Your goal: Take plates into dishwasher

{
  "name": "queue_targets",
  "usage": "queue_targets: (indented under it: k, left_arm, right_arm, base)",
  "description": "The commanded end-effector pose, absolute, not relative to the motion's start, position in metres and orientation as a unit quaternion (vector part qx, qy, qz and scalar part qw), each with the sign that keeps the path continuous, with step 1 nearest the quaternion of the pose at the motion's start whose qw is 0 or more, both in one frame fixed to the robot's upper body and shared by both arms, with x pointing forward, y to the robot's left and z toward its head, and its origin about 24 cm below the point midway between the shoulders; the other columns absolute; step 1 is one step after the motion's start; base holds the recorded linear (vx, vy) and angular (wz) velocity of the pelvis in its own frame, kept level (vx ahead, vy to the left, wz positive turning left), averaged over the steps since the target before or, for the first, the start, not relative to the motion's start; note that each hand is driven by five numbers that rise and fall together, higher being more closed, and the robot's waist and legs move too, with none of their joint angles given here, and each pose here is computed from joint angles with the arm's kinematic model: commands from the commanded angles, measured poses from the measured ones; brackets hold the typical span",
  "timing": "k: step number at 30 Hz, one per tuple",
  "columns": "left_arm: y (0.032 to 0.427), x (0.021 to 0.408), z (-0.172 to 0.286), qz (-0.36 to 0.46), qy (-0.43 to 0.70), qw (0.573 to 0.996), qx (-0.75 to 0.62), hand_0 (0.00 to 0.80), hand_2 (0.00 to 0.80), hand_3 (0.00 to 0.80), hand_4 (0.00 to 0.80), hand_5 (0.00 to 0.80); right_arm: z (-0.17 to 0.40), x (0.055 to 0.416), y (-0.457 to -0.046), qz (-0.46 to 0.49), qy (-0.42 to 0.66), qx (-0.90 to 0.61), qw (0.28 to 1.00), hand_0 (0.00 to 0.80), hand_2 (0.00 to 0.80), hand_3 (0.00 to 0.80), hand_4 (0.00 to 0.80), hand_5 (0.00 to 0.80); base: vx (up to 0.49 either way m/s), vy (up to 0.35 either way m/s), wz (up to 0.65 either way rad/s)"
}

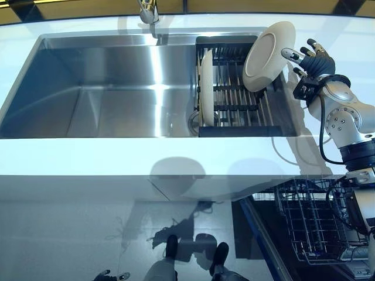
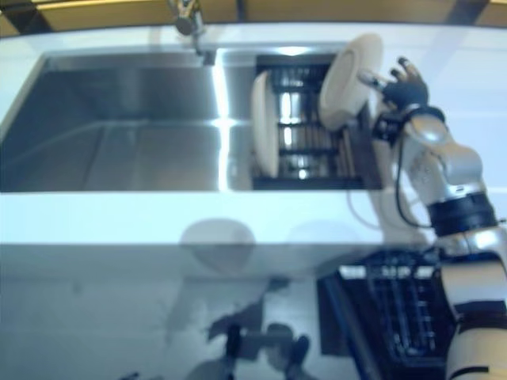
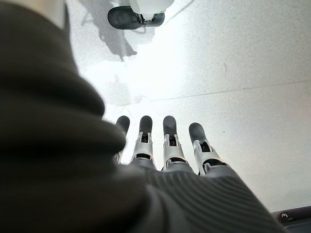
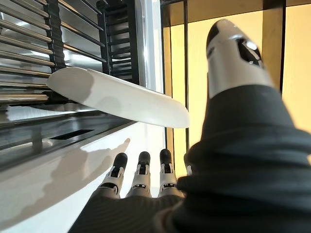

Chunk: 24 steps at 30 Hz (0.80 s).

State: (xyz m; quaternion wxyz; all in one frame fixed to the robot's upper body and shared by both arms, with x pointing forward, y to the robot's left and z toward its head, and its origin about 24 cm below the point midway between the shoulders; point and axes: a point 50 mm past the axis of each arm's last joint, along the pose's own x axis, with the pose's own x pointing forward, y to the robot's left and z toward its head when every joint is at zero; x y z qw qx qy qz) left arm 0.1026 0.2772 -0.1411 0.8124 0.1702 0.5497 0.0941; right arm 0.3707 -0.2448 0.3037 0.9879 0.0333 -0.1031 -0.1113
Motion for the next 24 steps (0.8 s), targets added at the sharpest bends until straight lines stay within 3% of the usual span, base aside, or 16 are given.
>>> queue_targets:
  k: [1, 24]
  left_arm:
    - [0.288, 0.0887, -0.1412, 0.091, 0.565, 0.798, 0.19, 0.0, 0.0, 0.0, 0.0, 0.0]
    - [0.2844, 0.0827, -0.1435, 0.093, 0.567, 0.801, 0.17, 0.0, 0.0, 0.0, 0.0, 0.0]
  right_arm:
    - [0.353, 0.3616, -0.2316, -0.089, -0.19, 0.029, 0.977, 0.0, 0.0, 0.0, 0.0, 0.0]
    - [0.3578, 0.3603, -0.2331, -0.091, -0.203, 0.05, 0.974, 0.0, 0.0, 0.0, 0.0, 0.0]
  base:
    - [0.0, 0.0, 0.0]
    - [0.0, 0.0, 0.0]
